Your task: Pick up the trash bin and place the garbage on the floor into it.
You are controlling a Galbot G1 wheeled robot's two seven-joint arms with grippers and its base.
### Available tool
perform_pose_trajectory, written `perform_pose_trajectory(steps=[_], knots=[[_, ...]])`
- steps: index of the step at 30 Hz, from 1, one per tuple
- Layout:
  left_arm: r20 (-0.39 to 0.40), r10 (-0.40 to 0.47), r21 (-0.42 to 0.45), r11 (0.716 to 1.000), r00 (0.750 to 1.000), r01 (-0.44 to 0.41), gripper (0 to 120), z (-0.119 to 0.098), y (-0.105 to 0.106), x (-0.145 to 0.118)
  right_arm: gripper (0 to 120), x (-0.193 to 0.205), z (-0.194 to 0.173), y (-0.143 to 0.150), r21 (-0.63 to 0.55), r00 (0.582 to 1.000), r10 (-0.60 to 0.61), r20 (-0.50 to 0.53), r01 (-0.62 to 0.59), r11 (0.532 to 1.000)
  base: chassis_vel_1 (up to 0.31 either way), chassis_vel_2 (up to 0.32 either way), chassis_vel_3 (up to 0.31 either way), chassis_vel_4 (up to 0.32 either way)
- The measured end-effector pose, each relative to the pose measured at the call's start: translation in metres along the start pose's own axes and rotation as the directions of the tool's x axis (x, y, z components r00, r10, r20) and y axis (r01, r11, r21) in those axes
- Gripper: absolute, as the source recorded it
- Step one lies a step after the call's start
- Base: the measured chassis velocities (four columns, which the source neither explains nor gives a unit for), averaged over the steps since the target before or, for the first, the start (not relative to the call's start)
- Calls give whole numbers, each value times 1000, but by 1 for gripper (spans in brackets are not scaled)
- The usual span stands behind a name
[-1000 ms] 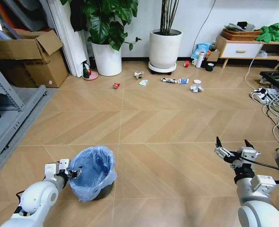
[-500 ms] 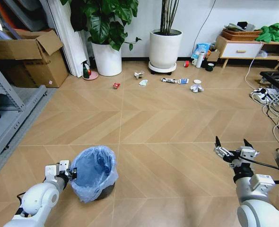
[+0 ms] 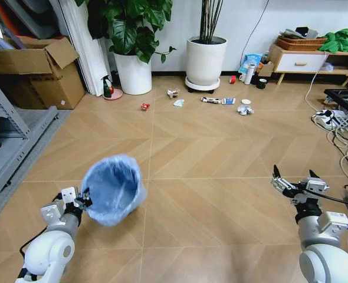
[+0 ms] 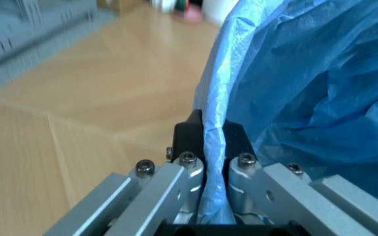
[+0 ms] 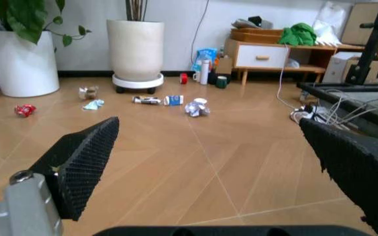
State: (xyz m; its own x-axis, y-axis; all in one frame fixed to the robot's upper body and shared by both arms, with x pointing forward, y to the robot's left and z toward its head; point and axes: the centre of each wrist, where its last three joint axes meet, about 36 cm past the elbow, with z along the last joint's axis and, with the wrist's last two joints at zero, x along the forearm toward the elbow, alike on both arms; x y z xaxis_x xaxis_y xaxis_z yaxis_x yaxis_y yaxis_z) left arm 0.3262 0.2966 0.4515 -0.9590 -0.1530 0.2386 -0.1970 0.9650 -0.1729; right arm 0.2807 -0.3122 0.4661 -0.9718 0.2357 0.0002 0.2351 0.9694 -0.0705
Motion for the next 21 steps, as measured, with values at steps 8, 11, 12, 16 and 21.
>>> perform_pose_trajectory(steps=[8,11,12,16,21], knots=[[131,-3,-39,999,991,8,0,-10,-15,20,100,1,1,0,5,1000,-28,7,28,1000,0,0,0,0],[138,4,-54,999,990,3,0,-10,-16,21,100,2,2,1,5,999,-36,7,36,999,-7,18,12,-7],[138,8,-60,998,990,0,0,-10,-17,21,100,2,2,1,6,999,-37,7,36,999,-40,53,36,-60],[129,18,-69,998,991,-9,0,-6,-19,20,100,1,4,1,10,999,-38,4,38,999,-88,92,73,-85],[117,24,-74,997,993,-16,0,-4,-20,19,100,1,7,2,14,999,-41,5,41,999,-170,161,177,-170]])
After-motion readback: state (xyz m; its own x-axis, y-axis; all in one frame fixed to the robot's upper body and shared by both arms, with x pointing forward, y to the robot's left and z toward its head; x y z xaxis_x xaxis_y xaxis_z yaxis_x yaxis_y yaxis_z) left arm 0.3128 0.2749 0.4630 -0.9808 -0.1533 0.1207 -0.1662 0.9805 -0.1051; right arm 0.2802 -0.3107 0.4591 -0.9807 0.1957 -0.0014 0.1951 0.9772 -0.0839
